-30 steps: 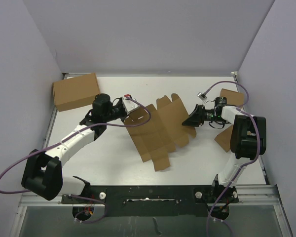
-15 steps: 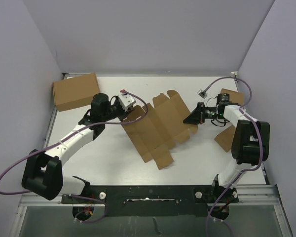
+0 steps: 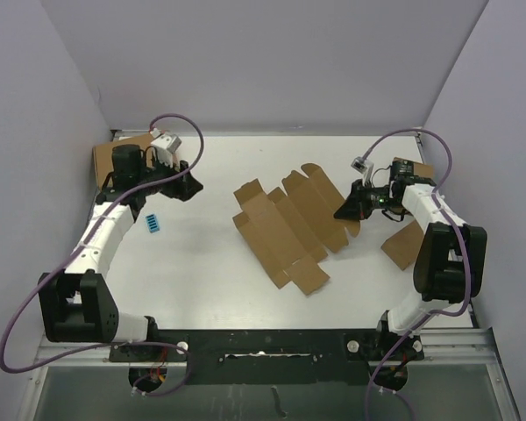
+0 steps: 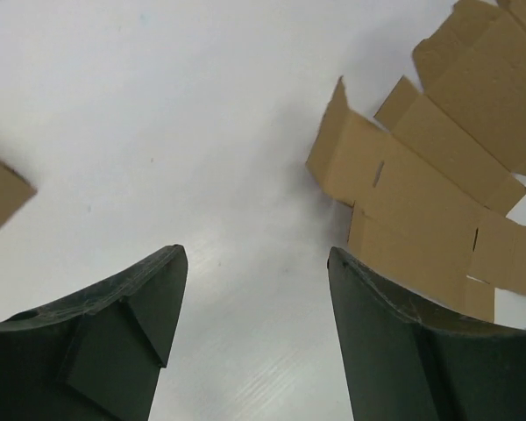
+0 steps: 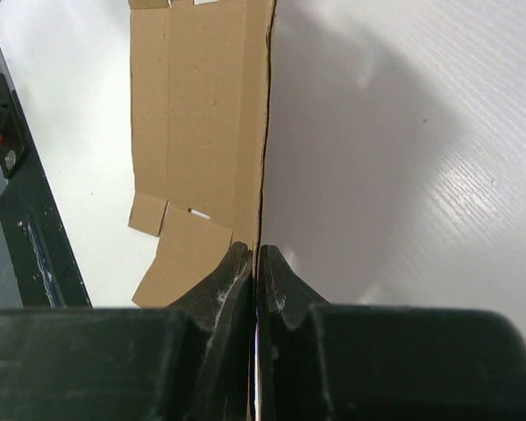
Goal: Fold the paper box
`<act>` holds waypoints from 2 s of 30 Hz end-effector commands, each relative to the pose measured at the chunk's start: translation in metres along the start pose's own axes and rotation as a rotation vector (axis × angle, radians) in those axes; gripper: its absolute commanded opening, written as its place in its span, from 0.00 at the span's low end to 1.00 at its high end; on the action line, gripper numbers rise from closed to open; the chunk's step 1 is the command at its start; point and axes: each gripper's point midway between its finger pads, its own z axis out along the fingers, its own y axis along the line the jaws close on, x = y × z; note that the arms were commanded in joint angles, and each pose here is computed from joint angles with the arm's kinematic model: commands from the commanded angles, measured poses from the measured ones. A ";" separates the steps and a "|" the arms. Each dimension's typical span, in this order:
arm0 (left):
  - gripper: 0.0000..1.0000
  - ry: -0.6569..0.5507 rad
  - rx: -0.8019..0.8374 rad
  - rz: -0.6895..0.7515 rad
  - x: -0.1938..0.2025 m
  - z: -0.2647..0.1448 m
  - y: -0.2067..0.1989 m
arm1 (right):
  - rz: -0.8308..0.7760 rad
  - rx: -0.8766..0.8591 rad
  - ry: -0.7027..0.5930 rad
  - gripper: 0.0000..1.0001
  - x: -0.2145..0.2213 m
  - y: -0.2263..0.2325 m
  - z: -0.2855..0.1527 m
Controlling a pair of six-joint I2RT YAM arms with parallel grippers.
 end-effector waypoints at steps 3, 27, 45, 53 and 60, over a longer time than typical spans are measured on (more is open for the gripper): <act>0.65 0.131 -0.055 -0.274 0.053 -0.012 0.013 | -0.080 0.015 0.014 0.00 -0.011 0.000 -0.002; 0.59 -0.156 0.065 -0.751 0.083 -0.019 -0.064 | -0.377 -0.082 -0.069 0.00 -0.035 0.060 -0.015; 0.50 -0.332 0.353 -0.481 -0.060 -0.085 -0.136 | -0.445 -0.246 -0.223 0.00 -0.078 0.134 -0.047; 0.73 -0.378 0.320 -0.554 -0.039 -0.048 -0.201 | -0.202 -0.437 -0.258 0.00 -0.106 0.162 -0.059; 0.83 -0.436 0.323 -0.526 -0.054 -0.013 -0.226 | -0.094 -0.583 -0.252 0.00 -0.112 0.184 -0.062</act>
